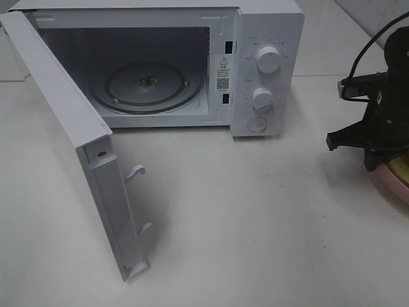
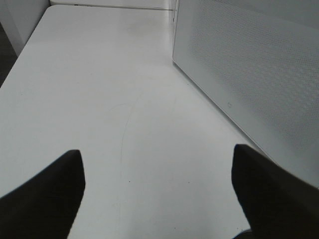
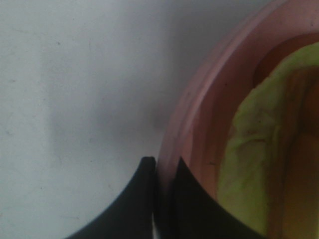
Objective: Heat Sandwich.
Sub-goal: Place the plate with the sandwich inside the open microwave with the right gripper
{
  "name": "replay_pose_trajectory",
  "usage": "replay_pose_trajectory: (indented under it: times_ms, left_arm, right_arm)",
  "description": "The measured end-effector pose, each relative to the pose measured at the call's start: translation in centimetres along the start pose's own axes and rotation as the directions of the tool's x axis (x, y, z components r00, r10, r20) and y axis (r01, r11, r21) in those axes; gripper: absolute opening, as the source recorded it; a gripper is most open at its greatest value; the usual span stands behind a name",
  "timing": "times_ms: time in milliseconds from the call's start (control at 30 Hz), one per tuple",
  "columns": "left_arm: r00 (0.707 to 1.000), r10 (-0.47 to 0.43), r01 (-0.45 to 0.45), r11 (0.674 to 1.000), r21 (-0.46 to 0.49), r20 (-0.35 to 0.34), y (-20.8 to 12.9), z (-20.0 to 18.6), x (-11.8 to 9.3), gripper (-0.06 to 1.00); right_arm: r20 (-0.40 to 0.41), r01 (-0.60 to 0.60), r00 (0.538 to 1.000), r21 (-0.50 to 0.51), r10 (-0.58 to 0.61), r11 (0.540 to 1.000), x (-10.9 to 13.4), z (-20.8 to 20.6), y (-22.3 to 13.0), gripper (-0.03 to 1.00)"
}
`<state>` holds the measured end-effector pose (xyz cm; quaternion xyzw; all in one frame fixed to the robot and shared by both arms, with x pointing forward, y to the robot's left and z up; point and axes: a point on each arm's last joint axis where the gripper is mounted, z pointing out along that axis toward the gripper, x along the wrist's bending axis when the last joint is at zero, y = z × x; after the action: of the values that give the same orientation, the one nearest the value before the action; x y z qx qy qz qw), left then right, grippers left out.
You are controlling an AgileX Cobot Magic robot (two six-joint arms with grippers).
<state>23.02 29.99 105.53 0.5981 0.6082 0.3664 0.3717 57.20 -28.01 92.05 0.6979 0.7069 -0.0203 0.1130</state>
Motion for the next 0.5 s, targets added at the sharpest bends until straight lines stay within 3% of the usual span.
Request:
replay_pose_trajectory:
  times_ms: [300,500]
  left_arm:
    - [1.000,0.000,0.000,1.000,0.000,0.000,0.0,0.0,0.0,0.76]
    - [1.000,0.000,0.000,1.000,0.000,0.000,0.0,0.0,0.0,0.76]
  right_arm:
    - [0.003,0.020,1.000,0.047,-0.020,0.999,-0.3,-1.3,-0.7,0.06]
    - [0.006,0.029,1.000,0.021,-0.029,0.999,-0.9,-3.9,-1.3,0.06]
